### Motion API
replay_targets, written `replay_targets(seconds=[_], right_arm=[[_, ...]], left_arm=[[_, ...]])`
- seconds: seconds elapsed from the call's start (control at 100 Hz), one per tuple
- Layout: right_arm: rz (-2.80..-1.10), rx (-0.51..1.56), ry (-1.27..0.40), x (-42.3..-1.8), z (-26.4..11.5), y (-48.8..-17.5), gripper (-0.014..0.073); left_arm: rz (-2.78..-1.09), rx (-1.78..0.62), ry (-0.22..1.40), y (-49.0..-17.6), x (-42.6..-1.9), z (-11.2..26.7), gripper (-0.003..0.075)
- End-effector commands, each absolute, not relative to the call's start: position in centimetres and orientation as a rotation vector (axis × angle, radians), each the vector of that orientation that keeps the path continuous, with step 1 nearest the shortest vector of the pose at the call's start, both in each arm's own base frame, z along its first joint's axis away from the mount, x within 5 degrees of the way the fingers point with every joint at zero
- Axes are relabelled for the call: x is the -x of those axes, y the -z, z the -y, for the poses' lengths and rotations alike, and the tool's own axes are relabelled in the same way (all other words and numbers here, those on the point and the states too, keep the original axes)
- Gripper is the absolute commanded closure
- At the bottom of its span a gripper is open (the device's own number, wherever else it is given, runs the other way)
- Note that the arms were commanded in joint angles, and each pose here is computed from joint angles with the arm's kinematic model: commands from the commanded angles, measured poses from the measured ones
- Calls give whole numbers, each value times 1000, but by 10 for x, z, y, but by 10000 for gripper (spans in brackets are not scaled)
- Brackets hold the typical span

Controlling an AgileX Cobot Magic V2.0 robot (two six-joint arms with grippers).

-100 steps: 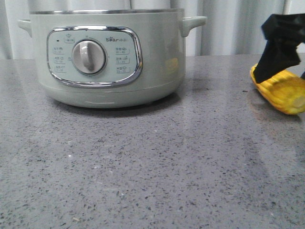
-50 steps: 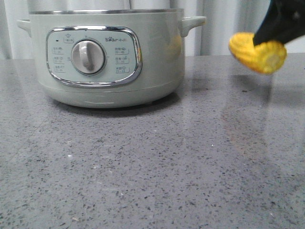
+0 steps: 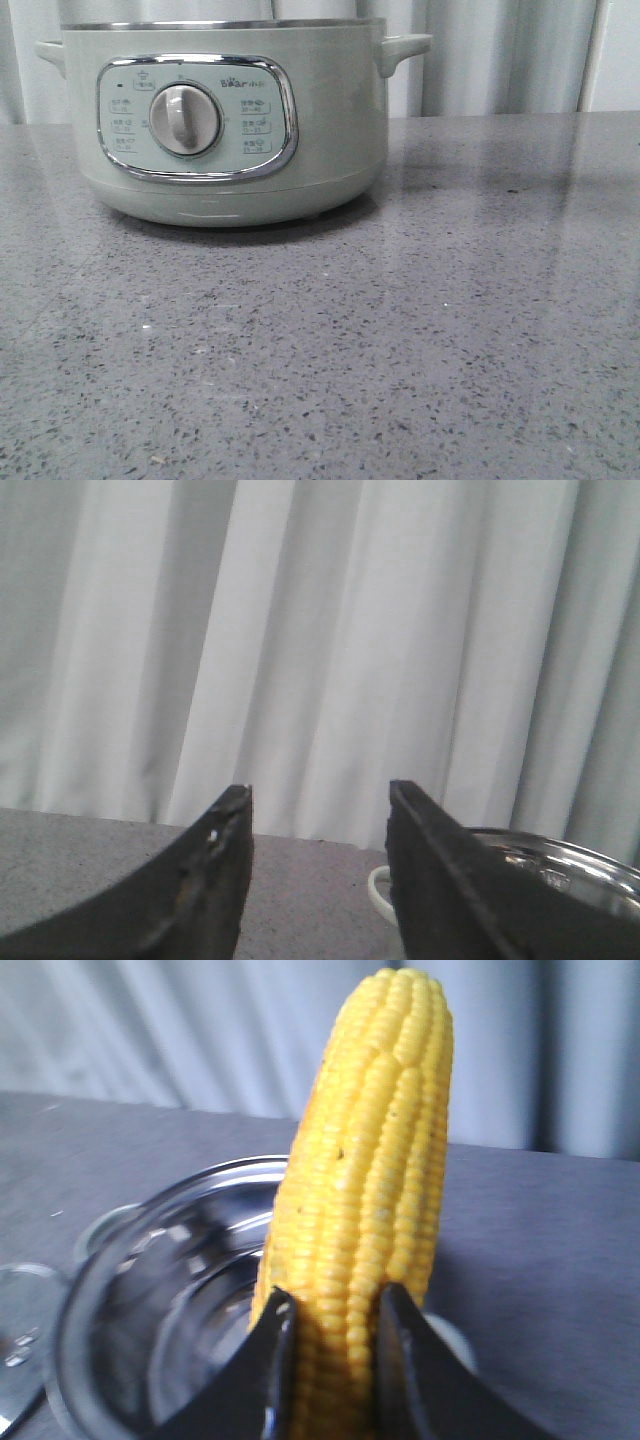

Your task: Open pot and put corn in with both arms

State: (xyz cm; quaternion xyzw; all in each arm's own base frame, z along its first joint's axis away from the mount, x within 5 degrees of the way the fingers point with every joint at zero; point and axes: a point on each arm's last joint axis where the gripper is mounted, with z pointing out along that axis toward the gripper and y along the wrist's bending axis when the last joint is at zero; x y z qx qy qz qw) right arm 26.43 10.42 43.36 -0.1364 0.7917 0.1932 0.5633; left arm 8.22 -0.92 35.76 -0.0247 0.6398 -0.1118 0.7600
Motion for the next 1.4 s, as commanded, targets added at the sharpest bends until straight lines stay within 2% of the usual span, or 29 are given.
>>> replay_targets(seconds=[0.0, 0.25, 0.32, 0.42, 0.54, 0.59, 0.66, 0.72, 0.77, 0.94, 0.99, 1.13, 1.39], right_arm=[[-1760, 348, -506, -263, -124, -448, 646], [-1809, 401, -540, -294, -167, -410, 644], [-1826, 400, -535, -301, -171, -402, 610], [-1851, 407, -533, -304, -173, -395, 482], [-1890, 433, -542, -302, -174, -394, 228], [-1911, 449, -548, -300, -175, -394, 151], [-1913, 463, -548, -295, -172, -400, 103], [-1898, 468, -553, -287, -168, -409, 125], [-1873, 470, -554, -277, -163, -418, 184], [-1710, 507, -460, -222, -130, -456, 595], [-1664, 513, -430, -202, -118, -463, 669], [-1579, 532, -360, -142, -83, -459, 650], [-1489, 562, -228, -67, -38, -407, 650]], left_arm=[[-1350, 79, 260, -370, -80, 8, 519], [-1436, 22, 335, -364, -80, 16, 736], [-1490, -6, 402, -360, -79, 22, 741], [-1571, -62, 491, -353, -76, 31, 741], [-1642, -130, 547, -347, -73, 38, 741], [-1639, -149, 538, -347, -72, 38, 741], [-1605, -192, 505, -349, -68, 38, 741], [-1553, -257, 458, -352, -63, 39, 741], [-1513, -296, 432, -355, -58, 39, 741], [-1354, -361, 360, -362, -29, 38, 741], [-1316, -368, 341, -361, -19, 37, 741], [-1271, -378, 316, -350, -5, 35, 741], [-1349, -368, 331, -321, -17, 36, 741]])
